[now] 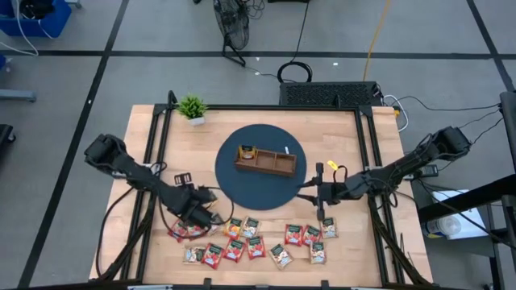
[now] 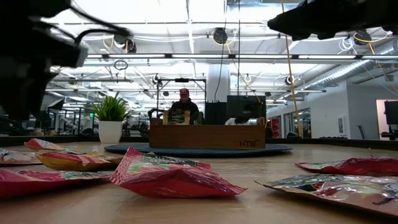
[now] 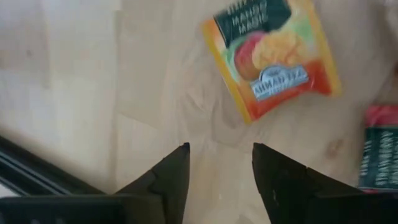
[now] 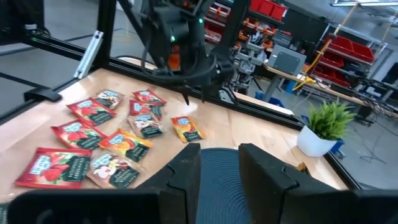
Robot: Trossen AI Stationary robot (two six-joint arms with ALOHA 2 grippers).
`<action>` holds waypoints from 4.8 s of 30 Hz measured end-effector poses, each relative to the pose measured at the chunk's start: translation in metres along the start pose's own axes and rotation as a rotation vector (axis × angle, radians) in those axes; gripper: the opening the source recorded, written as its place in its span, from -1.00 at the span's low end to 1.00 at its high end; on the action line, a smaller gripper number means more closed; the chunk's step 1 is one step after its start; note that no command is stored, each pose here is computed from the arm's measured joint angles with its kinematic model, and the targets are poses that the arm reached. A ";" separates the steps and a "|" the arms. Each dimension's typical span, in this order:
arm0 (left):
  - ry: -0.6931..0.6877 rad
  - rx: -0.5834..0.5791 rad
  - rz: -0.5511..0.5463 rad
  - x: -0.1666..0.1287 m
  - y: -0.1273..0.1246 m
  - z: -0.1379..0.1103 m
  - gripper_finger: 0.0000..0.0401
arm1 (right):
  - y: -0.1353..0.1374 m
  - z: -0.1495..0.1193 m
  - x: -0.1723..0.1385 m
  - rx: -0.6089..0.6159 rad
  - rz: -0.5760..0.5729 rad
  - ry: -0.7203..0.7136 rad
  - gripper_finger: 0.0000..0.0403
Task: Pick & Place Tea
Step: Put the yellow tea bag into the left section of the wooden organizer
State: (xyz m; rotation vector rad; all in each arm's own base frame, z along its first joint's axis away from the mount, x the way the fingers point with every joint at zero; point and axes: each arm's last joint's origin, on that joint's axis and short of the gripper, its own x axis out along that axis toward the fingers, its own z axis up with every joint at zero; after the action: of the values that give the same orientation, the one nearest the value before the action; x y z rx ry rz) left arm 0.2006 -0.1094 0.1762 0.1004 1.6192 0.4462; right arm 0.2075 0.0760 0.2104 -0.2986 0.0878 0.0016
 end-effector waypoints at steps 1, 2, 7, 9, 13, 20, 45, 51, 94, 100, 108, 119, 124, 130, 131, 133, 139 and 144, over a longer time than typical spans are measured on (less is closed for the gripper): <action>0.002 0.007 0.001 0.003 -0.001 -0.002 -0.10 | 0.001 0.000 0.000 -0.005 0.004 -0.002 -0.51; 0.005 0.016 0.005 0.007 -0.001 -0.004 -0.10 | 0.002 0.001 -0.001 -0.010 0.007 -0.003 -0.51; -0.037 0.131 -0.017 0.017 -0.006 -0.006 -0.09 | 0.004 0.001 -0.002 -0.011 0.018 -0.010 -0.51; -0.081 0.193 -0.047 0.020 -0.010 -0.004 -0.09 | 0.005 0.002 -0.002 -0.012 0.022 -0.011 -0.51; -0.172 0.289 -0.069 0.022 -0.016 0.002 -0.09 | 0.005 0.002 -0.002 -0.003 0.023 -0.011 -0.51; -0.252 0.350 0.006 0.021 -0.015 0.006 -0.09 | 0.005 0.002 -0.002 0.006 0.023 -0.010 -0.51; -0.334 0.307 -0.035 0.045 -0.022 0.005 -0.10 | 0.005 0.002 -0.002 0.005 0.023 -0.011 -0.51; -0.348 0.309 -0.024 0.046 -0.023 0.006 -0.51 | 0.005 0.002 -0.002 0.006 0.023 -0.011 -0.51; -0.641 0.600 0.848 -0.040 0.046 0.128 -0.96 | -0.126 -0.037 0.119 0.703 0.138 -0.178 -0.51; -0.576 0.634 0.930 -0.041 0.047 0.128 -0.96 | -0.127 -0.040 0.121 0.705 0.111 -0.169 -0.51; -0.466 0.595 1.091 -0.046 0.043 0.121 -0.96 | -0.127 -0.040 0.121 0.698 0.110 -0.168 -0.51; -0.502 0.596 1.070 -0.048 0.041 0.122 -0.96 | -0.132 -0.036 0.123 0.700 0.028 -0.195 -0.51; -0.559 0.604 1.043 -0.053 0.042 0.127 -0.96 | -0.133 -0.033 0.125 0.699 0.030 -0.200 -0.51; -0.578 0.593 1.038 -0.054 0.046 0.132 -0.96 | -0.132 -0.033 0.125 0.661 0.031 -0.200 -0.55; -0.577 0.590 1.038 -0.054 0.047 0.132 -0.96 | -0.132 -0.033 0.125 0.653 0.030 -0.201 -0.59; -0.592 0.586 1.021 -0.053 0.049 0.133 -0.96 | -0.132 -0.033 0.125 0.652 0.030 -0.201 -0.73; -0.658 0.542 0.957 -0.052 0.050 0.135 -0.93 | -0.126 -0.031 0.126 0.571 -0.002 -0.202 -0.99; -0.825 0.279 0.794 -0.053 0.045 0.134 -0.91 | -0.115 -0.023 0.126 0.426 -0.089 -0.197 -1.00</action>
State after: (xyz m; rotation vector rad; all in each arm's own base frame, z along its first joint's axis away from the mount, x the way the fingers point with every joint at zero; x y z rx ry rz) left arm 0.3277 -0.0553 0.2372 1.0260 0.7567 0.6592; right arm 0.3326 -0.0424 0.2116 0.1243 -0.1203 -0.0752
